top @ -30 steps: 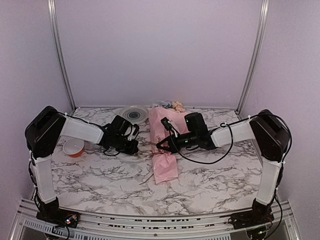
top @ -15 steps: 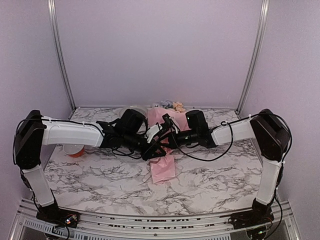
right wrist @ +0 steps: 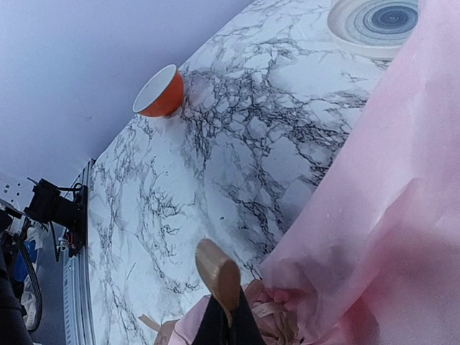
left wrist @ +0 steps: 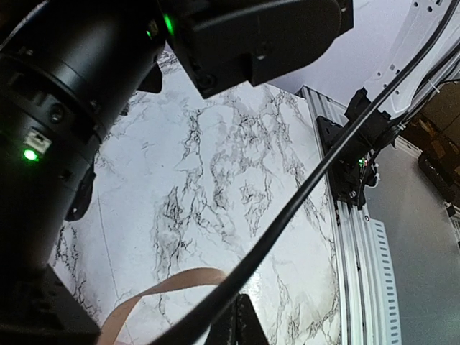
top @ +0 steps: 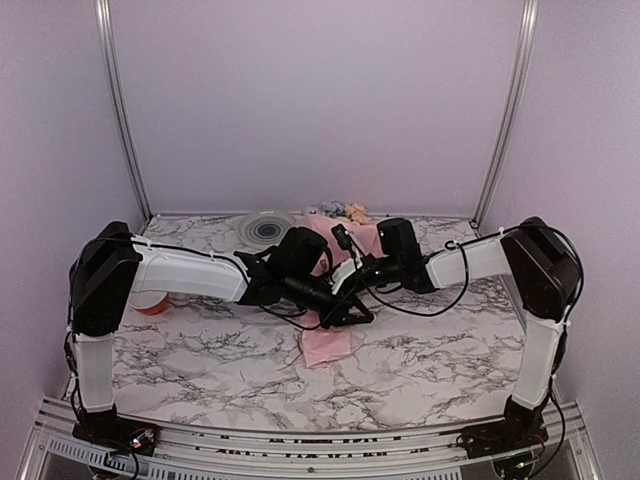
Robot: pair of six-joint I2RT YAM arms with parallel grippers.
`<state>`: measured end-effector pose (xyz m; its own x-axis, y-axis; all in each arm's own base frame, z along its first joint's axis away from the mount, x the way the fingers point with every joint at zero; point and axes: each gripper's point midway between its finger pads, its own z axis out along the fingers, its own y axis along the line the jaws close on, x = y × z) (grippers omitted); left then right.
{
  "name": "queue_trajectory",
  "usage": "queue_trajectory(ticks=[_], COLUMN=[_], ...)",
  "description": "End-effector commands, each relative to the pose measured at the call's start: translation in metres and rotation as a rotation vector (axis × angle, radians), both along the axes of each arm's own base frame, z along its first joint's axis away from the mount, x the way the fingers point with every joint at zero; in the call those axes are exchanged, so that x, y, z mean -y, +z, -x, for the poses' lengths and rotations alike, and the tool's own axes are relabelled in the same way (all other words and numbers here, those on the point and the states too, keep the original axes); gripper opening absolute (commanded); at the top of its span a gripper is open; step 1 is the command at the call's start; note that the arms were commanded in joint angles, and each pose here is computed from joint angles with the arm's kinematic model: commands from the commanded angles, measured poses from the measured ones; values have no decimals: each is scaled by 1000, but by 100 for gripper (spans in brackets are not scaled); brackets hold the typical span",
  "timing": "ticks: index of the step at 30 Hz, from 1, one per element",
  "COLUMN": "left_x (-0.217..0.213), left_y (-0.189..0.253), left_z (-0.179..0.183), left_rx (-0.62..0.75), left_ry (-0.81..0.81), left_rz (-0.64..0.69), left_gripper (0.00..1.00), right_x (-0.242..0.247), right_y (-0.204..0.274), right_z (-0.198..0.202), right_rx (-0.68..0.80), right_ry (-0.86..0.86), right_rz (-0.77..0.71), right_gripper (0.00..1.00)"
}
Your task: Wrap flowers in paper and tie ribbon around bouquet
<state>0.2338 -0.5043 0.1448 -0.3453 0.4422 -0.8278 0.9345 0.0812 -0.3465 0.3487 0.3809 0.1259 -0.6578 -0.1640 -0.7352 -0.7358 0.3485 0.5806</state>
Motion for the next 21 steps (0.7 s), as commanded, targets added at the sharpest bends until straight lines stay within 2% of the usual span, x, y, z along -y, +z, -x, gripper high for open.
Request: queue_trajectory(ticks=[1,2,6,8,11,15,21], left_x=[9,6,-12,-24,-42,-63,-104], left_y=[-1,0,-1,-2,2,22,53], left_z=[-11,-10,-10,-14,-19,-21,-30], left_rx=[23,33,113,169,222,235,140], left_ry=[34,32,69,107,154,179,228], left_rz=[31,31,8,-17,-33,20,178], left_gripper=[3,8,44,52,58,59,58], right_x=[3,3,2,2,0,-5,-11], right_y=[-13,-13,-11,-12,-12,-13,-13], right_z=[-7,-5,-2,-4,-3,2,8], right_rx=[3,-3,7,17,23,43,102], right_ry=[-17,-5,7,4,13,35,56], right_rz=[48,43,38,48,54,78,117], right_gripper=[0,0,0,0,0,0,0])
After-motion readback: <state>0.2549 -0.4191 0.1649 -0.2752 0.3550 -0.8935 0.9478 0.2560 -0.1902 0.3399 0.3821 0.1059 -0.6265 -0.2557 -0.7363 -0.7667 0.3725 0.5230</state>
